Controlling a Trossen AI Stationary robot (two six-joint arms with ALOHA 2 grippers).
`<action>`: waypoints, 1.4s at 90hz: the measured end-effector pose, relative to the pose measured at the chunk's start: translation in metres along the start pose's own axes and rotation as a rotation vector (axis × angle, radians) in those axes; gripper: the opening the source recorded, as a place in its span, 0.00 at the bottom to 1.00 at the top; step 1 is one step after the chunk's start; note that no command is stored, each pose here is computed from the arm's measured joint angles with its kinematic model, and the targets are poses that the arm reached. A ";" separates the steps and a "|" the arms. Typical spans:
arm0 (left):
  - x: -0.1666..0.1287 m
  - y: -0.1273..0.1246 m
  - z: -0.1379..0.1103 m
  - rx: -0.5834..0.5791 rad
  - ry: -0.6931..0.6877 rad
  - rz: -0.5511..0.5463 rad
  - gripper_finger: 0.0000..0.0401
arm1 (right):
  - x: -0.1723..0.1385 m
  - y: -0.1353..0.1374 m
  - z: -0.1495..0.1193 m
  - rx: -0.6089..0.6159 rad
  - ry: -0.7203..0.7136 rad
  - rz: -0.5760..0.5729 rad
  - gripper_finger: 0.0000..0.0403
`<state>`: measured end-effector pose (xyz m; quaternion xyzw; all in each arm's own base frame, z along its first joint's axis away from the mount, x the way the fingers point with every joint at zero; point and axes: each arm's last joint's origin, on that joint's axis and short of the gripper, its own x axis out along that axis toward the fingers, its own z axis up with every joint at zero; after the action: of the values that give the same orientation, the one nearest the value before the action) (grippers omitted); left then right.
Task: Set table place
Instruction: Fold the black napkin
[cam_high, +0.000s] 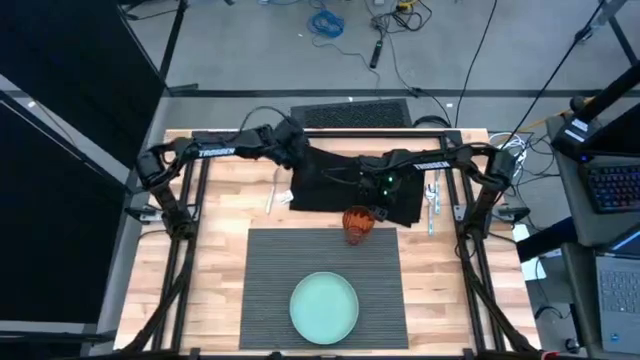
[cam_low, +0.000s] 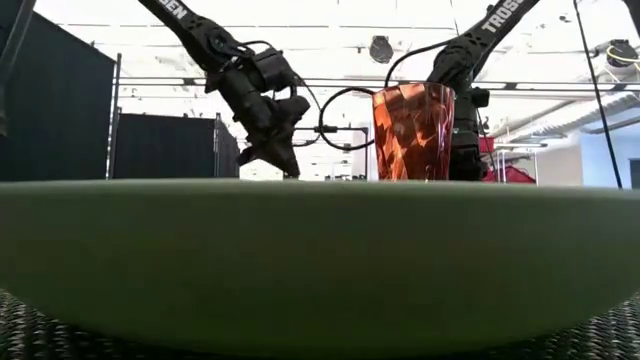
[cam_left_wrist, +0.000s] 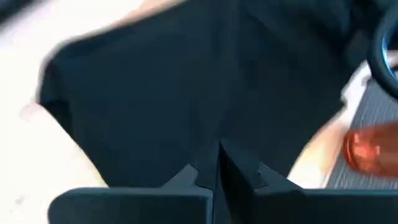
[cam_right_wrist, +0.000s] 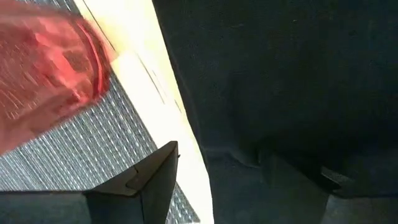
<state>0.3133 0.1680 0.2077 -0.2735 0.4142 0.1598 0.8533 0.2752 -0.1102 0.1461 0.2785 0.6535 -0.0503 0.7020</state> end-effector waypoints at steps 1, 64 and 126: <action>0.000 -0.001 0.000 0.004 0.001 -0.002 0.00 | -0.001 0.000 0.001 -0.001 -0.006 -0.002 0.53; 0.046 -0.029 -0.020 0.100 0.113 -0.075 0.00 | -0.081 -0.057 0.019 0.170 -0.280 -0.236 0.53; 0.079 -0.041 -0.052 0.106 0.330 -0.096 0.00 | -0.062 -0.098 0.018 0.275 -0.184 -0.133 0.53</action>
<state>0.3496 0.1078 0.1323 -0.2702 0.5430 0.0496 0.7935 0.2395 -0.2192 0.1727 0.3225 0.5905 -0.2108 0.7091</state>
